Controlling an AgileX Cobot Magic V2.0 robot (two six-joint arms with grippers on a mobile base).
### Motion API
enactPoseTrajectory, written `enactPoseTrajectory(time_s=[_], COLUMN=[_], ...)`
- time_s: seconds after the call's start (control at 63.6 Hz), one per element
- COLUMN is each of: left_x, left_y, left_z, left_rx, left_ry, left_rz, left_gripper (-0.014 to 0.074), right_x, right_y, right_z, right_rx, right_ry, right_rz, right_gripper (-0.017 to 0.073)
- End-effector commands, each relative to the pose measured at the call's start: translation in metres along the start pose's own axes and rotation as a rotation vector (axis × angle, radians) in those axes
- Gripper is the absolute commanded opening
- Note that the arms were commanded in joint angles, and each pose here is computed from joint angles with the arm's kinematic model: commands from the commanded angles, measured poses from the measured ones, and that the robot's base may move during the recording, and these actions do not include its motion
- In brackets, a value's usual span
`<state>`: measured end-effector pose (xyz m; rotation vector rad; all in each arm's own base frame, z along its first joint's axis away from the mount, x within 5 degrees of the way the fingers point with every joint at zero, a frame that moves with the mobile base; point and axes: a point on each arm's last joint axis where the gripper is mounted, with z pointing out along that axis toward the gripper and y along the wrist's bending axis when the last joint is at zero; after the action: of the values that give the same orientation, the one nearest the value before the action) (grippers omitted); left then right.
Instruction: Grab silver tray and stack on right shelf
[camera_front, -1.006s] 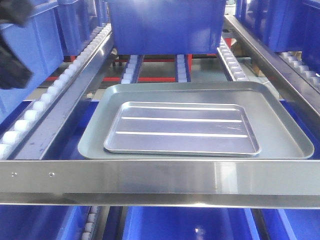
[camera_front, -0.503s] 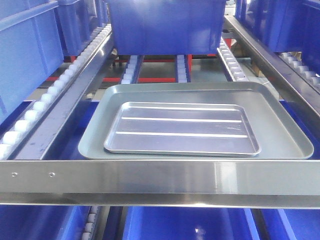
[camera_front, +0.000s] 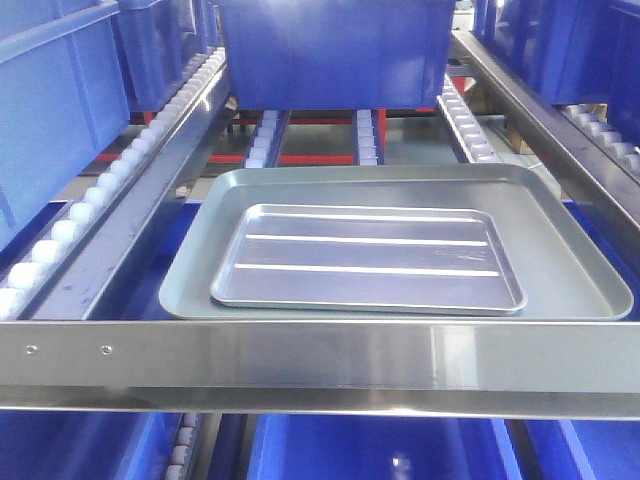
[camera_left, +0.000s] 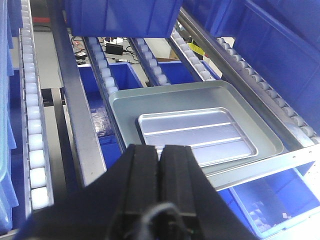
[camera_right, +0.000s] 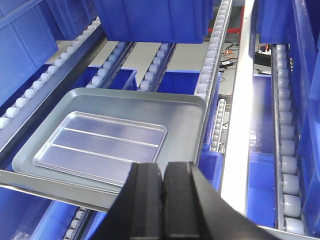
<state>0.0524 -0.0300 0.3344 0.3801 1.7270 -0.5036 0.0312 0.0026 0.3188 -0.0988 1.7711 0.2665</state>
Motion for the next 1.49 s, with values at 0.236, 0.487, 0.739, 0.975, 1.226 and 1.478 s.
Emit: enactPoseTrajectory(time_s=[0.236,0.487,0.739,0.975,1.226,1.478], left_x=[-0.014,0.011,0.065,0.112,0.123,0.123], left_y=[-0.005,0.005,0.023,0.038,0.041,0.041], left_z=[-0.001,0.004,-0.002,0.007,0.01,0.01], left_rx=[0.054,-0.075,-0.319,-0.456,-0.474,-0.474], left_ry=[-0.106,-0.171,-0.259,-0.334,-0.382,-0.382], left_rz=[-0.031,0.052,0.043,-0.003,0.004,0.004], left_gripper=[-0.0101,-0.0101,-0.0101,-0.0101,-0.0101,-0.0101], right_x=[-0.014,-0.014,-0.014,-0.014,-0.014,-0.014], right_y=[0.002,0.002,0.002,0.002,0.002,0.002], right_z=[-0.002,-0.002,-0.002,-0.002,-0.002,-0.002], right_rx=[-0.01,-0.01,-0.01,-0.01,-0.011,-0.011], right_ry=[-0.094,-0.094,-0.094,-0.094,-0.095,-0.095], right_rz=[-0.022,-0.022,-0.022,-0.022,-0.022,-0.022], right_gripper=[0.0057,0.0057,0.0057,0.0057,0.0057,0.0057])
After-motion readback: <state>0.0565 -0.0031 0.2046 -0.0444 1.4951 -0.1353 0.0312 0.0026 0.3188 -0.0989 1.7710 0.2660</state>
